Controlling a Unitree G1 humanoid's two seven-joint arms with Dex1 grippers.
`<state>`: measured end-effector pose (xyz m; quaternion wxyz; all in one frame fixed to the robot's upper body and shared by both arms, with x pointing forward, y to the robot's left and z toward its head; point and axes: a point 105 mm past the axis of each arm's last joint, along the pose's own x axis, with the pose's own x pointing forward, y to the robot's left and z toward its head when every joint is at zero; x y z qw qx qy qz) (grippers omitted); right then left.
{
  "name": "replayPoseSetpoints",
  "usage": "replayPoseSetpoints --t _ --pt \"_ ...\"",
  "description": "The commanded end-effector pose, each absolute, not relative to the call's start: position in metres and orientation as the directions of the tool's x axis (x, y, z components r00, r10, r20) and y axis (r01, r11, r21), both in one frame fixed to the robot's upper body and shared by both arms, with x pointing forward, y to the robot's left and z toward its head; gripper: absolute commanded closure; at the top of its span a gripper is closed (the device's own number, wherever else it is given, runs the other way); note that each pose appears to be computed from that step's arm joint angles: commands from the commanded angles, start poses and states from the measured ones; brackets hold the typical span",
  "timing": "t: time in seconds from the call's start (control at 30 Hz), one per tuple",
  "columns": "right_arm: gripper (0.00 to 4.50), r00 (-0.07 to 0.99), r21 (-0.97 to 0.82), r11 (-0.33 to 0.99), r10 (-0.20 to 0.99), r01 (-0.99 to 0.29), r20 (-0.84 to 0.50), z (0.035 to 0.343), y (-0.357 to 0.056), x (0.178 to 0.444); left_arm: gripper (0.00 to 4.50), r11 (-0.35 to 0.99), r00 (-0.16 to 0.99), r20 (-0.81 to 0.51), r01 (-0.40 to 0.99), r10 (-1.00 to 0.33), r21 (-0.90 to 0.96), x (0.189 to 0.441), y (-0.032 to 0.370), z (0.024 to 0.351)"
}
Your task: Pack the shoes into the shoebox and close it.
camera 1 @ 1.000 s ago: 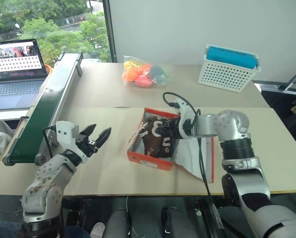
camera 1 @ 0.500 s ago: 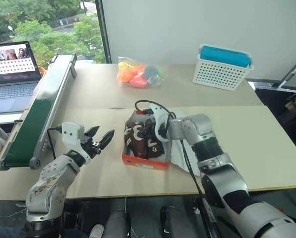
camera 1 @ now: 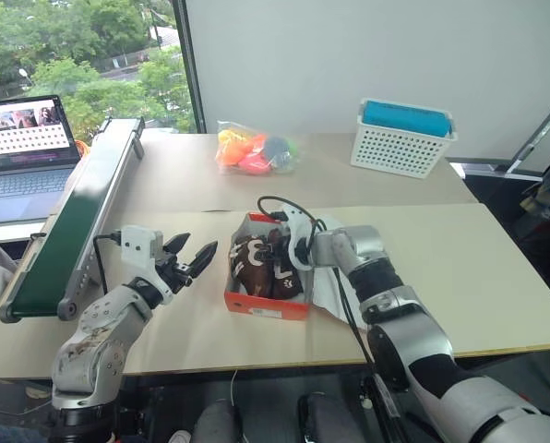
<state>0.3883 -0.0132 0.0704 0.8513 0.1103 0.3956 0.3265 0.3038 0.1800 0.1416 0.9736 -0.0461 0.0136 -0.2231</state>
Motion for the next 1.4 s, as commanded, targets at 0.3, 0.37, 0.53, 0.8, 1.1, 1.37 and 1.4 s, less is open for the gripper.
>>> replayPoseSetpoints --t 0.3,0.37,0.53,0.8,1.1,1.37,1.4 --pt "1.13 0.463 0.423 0.874 0.485 -0.239 -0.741 -0.005 -0.048 0.377 0.86 0.889 0.890 0.030 0.455 -0.455 -0.039 0.306 0.179 0.155" --pt "0.60 0.510 0.432 0.860 0.510 -0.273 -0.693 0.015 -0.049 0.389 0.86 0.889 0.889 0.027 0.457 -0.456 -0.034 0.305 0.179 0.155" --pt "0.07 0.605 0.463 0.807 0.585 -0.366 -0.540 0.087 -0.046 0.406 0.86 0.889 0.890 0.023 0.457 -0.456 -0.027 0.303 0.180 0.154" --pt "0.07 0.695 0.339 0.780 0.624 -0.526 -0.359 0.193 -0.073 0.369 0.86 0.868 0.869 0.005 0.496 -0.496 -0.015 0.307 0.173 0.150" --pt "0.64 0.687 0.354 0.661 0.724 -0.662 -0.067 0.261 -0.101 0.327 0.86 0.736 0.736 0.003 0.676 -0.677 -0.031 0.303 0.151 0.153" --pt "3.16 0.481 0.343 0.478 0.873 -0.809 -0.081 0.233 -0.122 0.261 0.86 0.569 0.571 -0.010 0.819 -0.821 0.075 0.296 0.150 0.169" --pt "3.53 0.455 0.359 0.457 0.885 -0.814 -0.097 0.226 -0.124 0.251 0.86 0.545 0.548 -0.027 0.835 -0.836 0.079 0.294 0.149 0.168"
